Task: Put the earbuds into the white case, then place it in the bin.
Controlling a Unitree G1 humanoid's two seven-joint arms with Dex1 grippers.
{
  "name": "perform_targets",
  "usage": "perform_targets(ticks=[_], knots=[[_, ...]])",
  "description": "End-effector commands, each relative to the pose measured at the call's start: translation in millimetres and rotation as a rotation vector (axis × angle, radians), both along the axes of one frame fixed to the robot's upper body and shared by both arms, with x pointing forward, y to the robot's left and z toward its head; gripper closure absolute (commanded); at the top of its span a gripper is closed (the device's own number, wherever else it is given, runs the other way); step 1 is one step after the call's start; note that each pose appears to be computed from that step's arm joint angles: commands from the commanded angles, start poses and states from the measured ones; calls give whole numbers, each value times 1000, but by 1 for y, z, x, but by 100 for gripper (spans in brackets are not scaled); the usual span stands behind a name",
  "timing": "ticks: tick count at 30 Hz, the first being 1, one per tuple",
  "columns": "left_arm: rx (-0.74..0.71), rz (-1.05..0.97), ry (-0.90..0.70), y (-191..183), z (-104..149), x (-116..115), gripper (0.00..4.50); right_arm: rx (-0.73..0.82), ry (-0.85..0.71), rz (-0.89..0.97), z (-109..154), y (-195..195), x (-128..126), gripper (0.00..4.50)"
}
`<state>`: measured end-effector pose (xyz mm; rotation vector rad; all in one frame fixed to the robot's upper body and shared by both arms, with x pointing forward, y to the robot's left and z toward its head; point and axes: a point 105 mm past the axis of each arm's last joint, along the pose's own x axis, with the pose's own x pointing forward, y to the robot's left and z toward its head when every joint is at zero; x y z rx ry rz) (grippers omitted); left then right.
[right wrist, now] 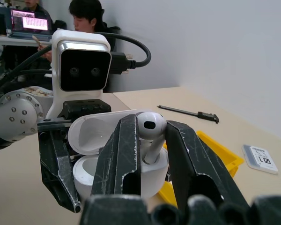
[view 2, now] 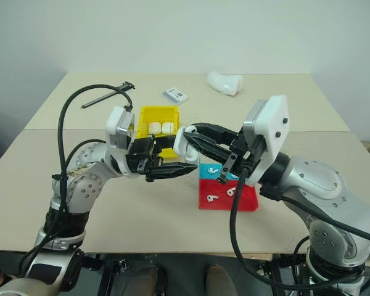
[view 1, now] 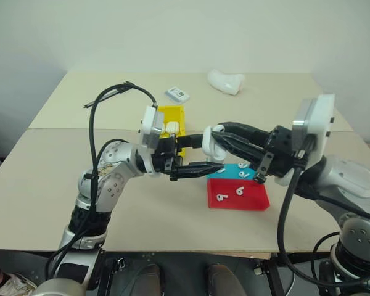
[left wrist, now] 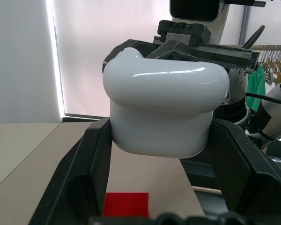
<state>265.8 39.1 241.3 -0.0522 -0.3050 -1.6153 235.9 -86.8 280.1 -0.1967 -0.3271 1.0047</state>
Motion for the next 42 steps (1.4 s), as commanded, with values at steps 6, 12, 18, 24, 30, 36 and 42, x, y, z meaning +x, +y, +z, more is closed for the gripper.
perform_targets(ticks=[6, 12, 18, 24, 30, 36, 42], knots=[[-44, 6, -80, 3, 15, -7, 174, -51, -28, 19, -3, -4, -3, 257], [-49, 12, -88, 4, 17, -6, 174, -53, -35, -9, -1, -8, 3, 47], [-42, 35, -89, 7, 16, -5, 174, -32, -51, -55, 8, -18, 11, 18], [-33, 91, -91, 17, 15, -3, 174, -100, -32, -106, 17, -42, 37, 18], [-37, 153, -96, 27, 16, -2, 174, -596, 37, -90, -37, -56, 84, 18], [-46, 218, -115, 37, 21, 3, 174, -1018, -59, 86, -73, -45, 128, 18], [-46, 256, -124, 42, 21, 2, 174, -1286, -72, 317, -93, -38, 145, 178]])
